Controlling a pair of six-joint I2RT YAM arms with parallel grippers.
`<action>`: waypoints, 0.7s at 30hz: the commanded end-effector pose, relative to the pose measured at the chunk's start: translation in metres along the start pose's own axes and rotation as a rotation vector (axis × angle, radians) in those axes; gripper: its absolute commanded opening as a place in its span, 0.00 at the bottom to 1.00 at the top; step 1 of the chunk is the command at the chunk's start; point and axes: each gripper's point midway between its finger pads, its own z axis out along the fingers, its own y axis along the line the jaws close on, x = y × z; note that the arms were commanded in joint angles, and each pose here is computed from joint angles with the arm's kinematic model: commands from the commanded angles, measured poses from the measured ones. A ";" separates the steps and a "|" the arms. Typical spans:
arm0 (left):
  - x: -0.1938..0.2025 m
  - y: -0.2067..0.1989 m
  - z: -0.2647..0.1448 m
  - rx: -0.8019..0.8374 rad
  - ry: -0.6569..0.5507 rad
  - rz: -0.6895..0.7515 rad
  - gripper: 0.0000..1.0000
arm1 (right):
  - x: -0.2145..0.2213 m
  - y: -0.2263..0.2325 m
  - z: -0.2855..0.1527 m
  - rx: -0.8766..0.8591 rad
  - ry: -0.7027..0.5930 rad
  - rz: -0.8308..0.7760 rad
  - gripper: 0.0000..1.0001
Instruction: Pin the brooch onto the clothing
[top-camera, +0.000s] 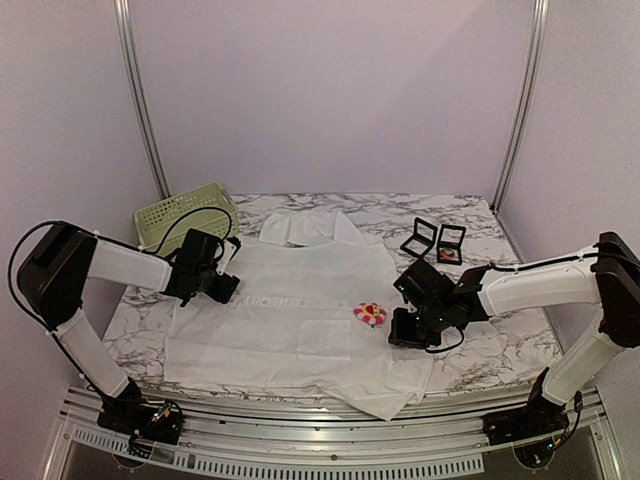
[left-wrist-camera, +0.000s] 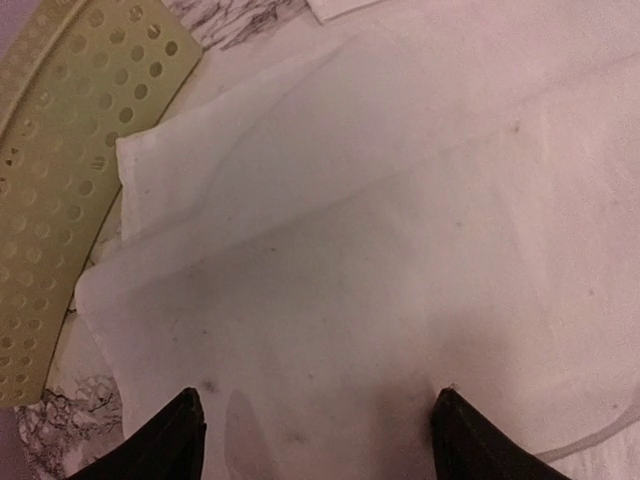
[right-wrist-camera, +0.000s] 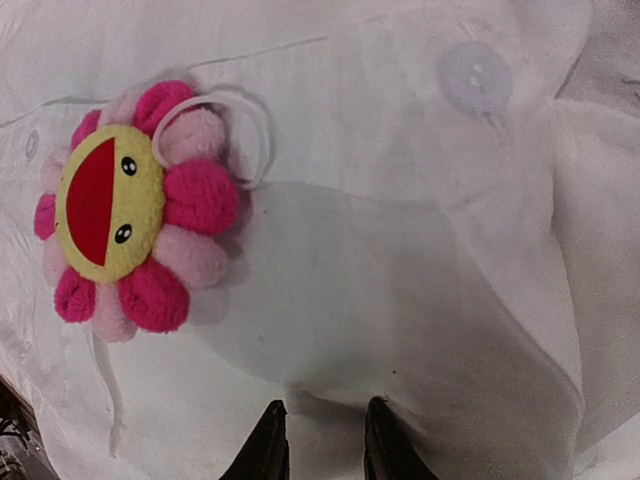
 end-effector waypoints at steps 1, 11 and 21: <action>0.012 0.003 -0.006 -0.008 0.020 0.014 0.77 | 0.018 -0.043 -0.008 0.168 0.105 -0.016 0.27; -0.101 -0.036 -0.079 0.119 -0.323 0.091 0.96 | -0.198 -0.089 -0.092 0.216 -0.452 -0.008 0.52; -0.114 -0.064 -0.093 0.186 -0.349 0.114 0.97 | -0.308 -0.138 -0.040 0.377 -0.496 -0.166 0.64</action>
